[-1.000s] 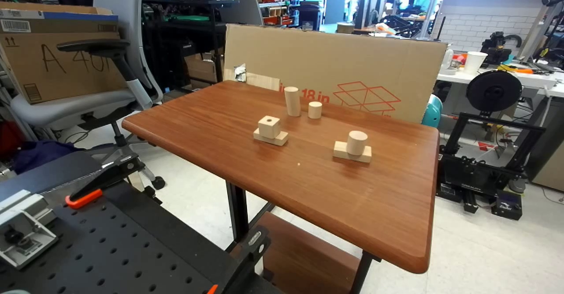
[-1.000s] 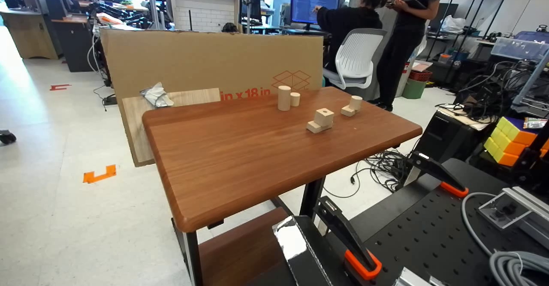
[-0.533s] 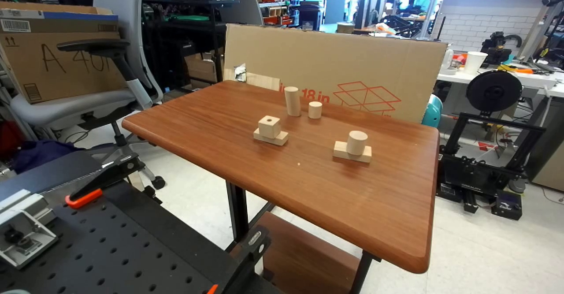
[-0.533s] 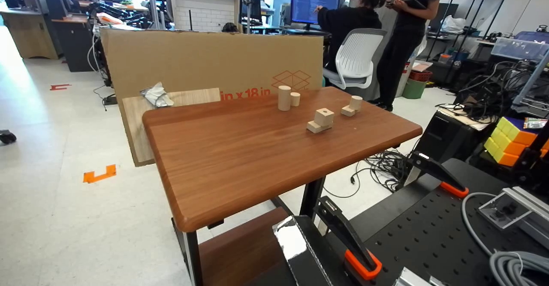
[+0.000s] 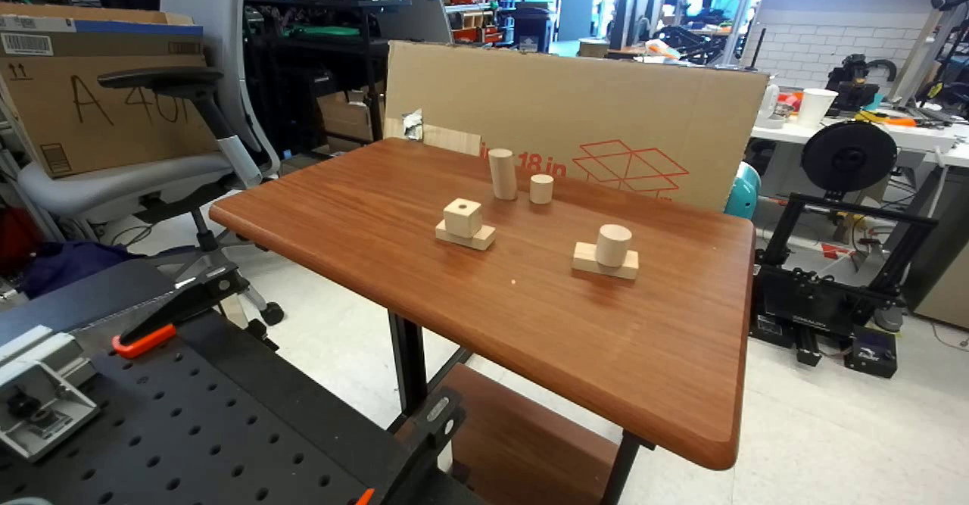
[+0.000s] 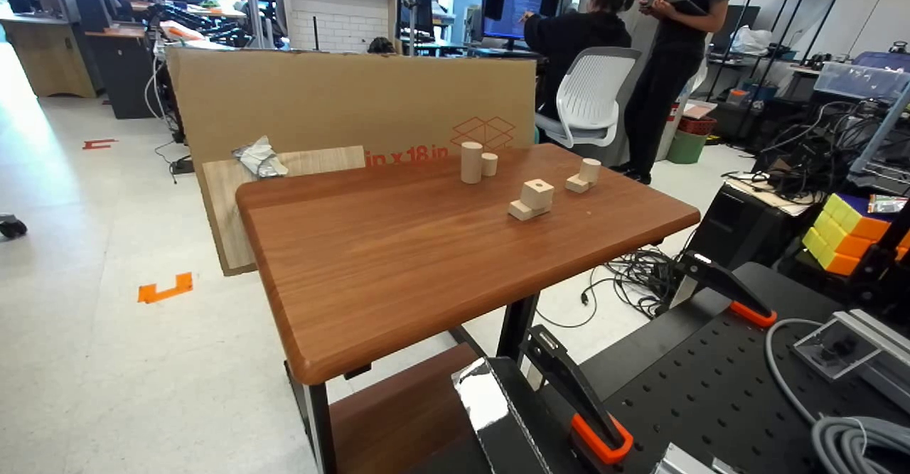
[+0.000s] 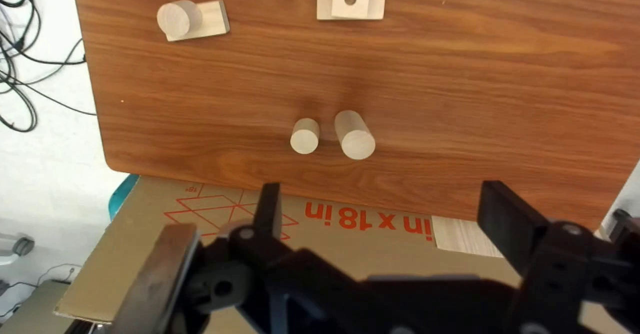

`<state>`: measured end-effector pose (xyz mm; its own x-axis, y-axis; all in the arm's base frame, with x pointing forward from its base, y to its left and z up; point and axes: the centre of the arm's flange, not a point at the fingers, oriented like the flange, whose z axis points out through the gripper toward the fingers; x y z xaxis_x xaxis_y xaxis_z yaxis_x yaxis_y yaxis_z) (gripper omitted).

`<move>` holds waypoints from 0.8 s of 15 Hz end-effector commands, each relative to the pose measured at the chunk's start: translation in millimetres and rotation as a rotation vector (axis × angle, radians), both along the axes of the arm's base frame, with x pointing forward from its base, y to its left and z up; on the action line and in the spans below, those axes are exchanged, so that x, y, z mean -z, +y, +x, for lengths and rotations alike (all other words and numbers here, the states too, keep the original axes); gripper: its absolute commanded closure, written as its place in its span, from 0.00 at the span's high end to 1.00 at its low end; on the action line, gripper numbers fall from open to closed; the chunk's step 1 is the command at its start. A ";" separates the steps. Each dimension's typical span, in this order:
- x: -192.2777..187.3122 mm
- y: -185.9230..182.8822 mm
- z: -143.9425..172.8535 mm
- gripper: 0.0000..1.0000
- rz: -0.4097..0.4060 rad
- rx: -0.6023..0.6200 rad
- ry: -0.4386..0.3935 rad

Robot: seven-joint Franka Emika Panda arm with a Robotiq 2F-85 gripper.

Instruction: Move the cylindrical block forward

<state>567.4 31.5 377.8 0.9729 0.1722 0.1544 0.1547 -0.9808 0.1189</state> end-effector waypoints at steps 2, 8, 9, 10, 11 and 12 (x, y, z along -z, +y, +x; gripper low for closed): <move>30.0 -5.8 44.8 1.00 0.006 0.019 0.014; 69.3 -7.1 57.6 1.00 0.005 0.026 0.067; 75.4 -8.1 60.0 1.00 0.010 0.029 0.072; 79.5 -8.1 61.8 1.00 0.014 0.030 0.078; 84.9 -7.2 64.3 1.00 0.017 0.031 0.085; 89.0 -6.9 66.3 1.00 0.016 0.033 0.088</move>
